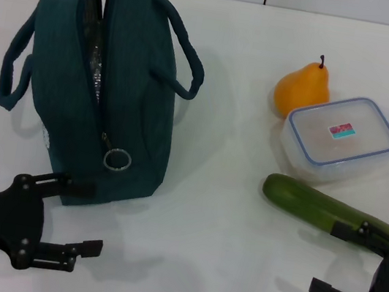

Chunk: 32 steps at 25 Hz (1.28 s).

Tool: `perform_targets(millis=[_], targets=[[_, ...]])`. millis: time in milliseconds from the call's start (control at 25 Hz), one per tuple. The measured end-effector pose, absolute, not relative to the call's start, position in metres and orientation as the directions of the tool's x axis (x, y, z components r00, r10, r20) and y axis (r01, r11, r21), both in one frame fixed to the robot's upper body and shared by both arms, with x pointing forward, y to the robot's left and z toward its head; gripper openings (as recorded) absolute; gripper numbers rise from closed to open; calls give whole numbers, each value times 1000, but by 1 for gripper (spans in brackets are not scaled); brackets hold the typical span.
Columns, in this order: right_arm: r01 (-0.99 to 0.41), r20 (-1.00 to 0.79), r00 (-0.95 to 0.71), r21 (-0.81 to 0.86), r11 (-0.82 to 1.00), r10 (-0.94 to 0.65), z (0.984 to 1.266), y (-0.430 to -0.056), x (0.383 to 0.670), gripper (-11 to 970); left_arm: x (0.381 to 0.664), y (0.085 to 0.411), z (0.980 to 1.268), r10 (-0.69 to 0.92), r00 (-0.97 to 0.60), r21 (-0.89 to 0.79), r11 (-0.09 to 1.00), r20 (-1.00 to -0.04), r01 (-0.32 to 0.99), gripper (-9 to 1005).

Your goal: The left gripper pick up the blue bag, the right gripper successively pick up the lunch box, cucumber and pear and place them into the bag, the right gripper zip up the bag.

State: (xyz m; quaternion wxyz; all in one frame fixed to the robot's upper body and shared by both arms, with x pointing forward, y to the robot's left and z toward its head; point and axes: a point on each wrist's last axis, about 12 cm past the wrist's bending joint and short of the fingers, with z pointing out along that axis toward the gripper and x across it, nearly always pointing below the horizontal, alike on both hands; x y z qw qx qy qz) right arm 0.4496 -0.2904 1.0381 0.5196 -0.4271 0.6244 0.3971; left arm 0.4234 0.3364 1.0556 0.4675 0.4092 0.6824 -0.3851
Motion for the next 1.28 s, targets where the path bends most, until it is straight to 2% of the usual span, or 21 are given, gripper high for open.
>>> perform_targets(millis=[480,600,640,760,880,1040,1280], targets=[[-946,-988,-96,53,320,-119,1038,-290,449,866,424,336,1056,189,-245,-162,373,-951,913,870],[-944,-989,-96,54,324,-114,1039,-290,450,865,424,340,1057,175,-292,-207,388,-940,898,869],[-944,-989,-96,55,325,-111,1039,-290,450,864,423,349,1059,147,-378,-289,420,-914,860,869],[-945,-990,-96,57,323,-106,1040,-290,450,863,424,364,1065,94,-486,-392,468,-869,792,868],[-946,-990,-93,55,320,-105,1040,-290,450,861,428,386,1076,26,-600,-501,523,-799,689,867],[-948,-991,-86,50,315,-102,1042,-290,451,859,437,409,1094,-28,-670,-562,570,-742,599,866],[-951,-992,-80,46,307,-100,1043,-288,454,856,456,428,1133,-4,-732,-586,603,-681,541,864]])
